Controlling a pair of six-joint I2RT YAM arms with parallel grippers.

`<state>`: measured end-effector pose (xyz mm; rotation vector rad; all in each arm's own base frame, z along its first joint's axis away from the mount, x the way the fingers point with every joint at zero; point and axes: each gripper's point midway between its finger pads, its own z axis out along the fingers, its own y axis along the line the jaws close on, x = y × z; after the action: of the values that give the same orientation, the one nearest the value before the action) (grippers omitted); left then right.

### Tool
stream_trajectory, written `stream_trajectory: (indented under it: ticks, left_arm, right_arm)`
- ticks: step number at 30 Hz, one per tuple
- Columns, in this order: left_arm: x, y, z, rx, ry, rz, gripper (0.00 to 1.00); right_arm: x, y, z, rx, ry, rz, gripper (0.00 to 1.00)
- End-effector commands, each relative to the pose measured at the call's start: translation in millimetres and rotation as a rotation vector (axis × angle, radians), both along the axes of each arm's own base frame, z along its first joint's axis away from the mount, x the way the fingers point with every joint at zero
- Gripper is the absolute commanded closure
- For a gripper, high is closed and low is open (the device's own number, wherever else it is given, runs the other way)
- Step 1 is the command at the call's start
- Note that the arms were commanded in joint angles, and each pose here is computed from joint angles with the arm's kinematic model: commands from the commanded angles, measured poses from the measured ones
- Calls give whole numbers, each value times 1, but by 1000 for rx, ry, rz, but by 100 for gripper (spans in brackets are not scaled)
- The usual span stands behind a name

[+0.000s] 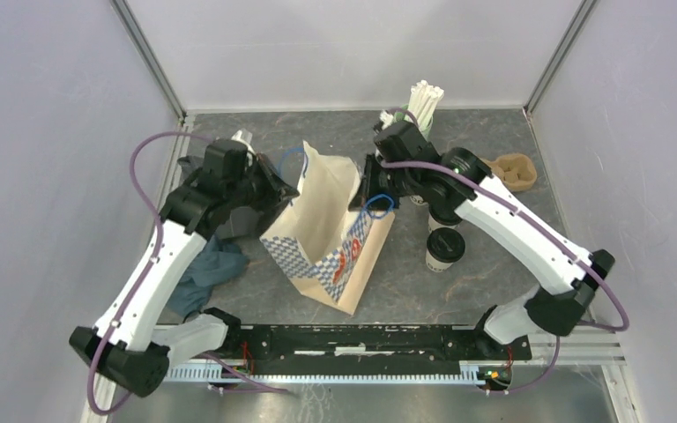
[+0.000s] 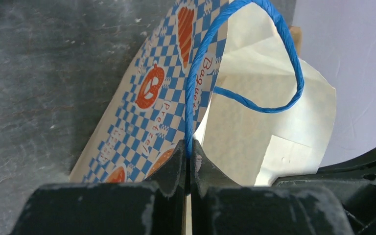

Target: Pack the takeout coffee

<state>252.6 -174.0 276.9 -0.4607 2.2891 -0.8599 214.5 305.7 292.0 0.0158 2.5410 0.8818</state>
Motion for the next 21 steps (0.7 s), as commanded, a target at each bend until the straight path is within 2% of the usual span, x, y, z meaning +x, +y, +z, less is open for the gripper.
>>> stream_trajectory:
  ticks: [1,2,3,4,5,6,7,9,12,14,19,21]
  left_arm:
    - [7,4,90,-26,-247,-5,98]
    - [11,13,79,19,-255,32,98]
    - [15,19,50,70,-223,48,98]
    - [14,23,22,105,-154,49,98]
    - [12,24,10,111,-88,27,98]
    - [11,12,18,78,-84,-52,98]
    - [10,3,33,53,-111,-101,98]
    - [13,6,59,37,-195,-68,98]
    - [19,18,53,47,-333,-7,98]
    - [16,17,61,18,-417,-19,98]
    - [10,11,94,-129,-663,-16,98]
    - [8,14,91,-150,-694,5,98]
  right_arm:
    - [22,-6,67,-9,-239,-21,100]
    - [22,-13,48,-43,-211,-34,99]
    - [20,-16,21,-57,-154,-34,99]
    - [17,-12,6,-12,-120,-6,100]
    - [17,-7,8,36,-127,5,100]
    - [20,-3,21,71,-160,12,100]
    - [23,-2,37,79,-206,28,100]
    - [27,-9,55,47,-284,42,94]
    - [27,-13,26,19,-325,82,99]
    - [21,-13,6,64,-368,108,100]
    - [25,-20,0,65,-522,139,99]
    - [33,-22,-4,25,-542,151,100]
